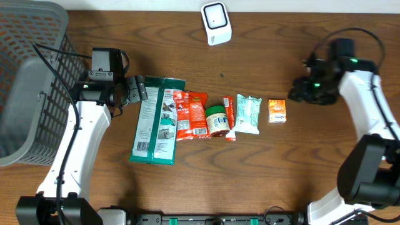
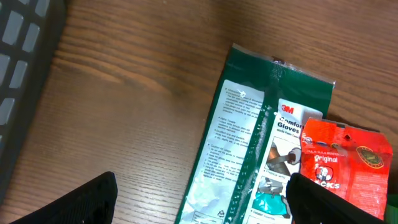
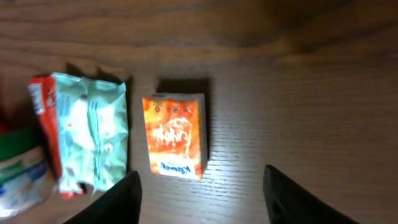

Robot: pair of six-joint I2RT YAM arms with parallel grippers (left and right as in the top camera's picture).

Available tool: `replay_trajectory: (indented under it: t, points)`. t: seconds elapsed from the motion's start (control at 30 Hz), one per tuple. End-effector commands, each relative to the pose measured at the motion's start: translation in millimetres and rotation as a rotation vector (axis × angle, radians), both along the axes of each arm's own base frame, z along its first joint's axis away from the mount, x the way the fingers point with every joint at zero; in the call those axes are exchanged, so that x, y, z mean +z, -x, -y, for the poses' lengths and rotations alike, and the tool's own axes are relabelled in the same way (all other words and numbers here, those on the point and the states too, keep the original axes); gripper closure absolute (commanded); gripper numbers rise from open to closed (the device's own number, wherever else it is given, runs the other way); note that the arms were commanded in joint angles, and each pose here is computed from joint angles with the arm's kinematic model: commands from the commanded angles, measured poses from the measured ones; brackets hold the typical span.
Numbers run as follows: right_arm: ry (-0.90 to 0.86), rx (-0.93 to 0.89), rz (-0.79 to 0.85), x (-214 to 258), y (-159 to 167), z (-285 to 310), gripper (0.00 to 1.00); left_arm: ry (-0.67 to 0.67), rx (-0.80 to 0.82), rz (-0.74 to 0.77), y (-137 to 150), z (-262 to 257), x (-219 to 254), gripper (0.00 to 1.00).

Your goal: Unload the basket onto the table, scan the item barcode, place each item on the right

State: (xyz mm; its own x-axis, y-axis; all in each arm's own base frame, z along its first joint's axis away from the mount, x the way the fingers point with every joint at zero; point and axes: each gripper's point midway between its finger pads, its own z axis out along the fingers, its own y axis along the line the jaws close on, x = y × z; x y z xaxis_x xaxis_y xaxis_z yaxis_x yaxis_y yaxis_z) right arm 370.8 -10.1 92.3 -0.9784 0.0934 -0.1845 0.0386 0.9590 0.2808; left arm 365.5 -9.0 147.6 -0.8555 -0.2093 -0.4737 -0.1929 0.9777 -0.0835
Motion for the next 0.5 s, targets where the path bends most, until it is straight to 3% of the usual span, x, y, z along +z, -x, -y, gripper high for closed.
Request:
replay_trajectory:
  t: [0.0,0.47]
  points:
    - [-0.15,0.09,0.049,1.3,7.4,-13.8,0.47,-0.005,-0.003,0.013,-2.3,-1.0,5.4,0.13]
    - [-0.217,0.101,0.12,-54.6,17.0,-28.7,0.51,-0.005,-0.003,0.013,-2.3,-0.9,5.4,0.13]
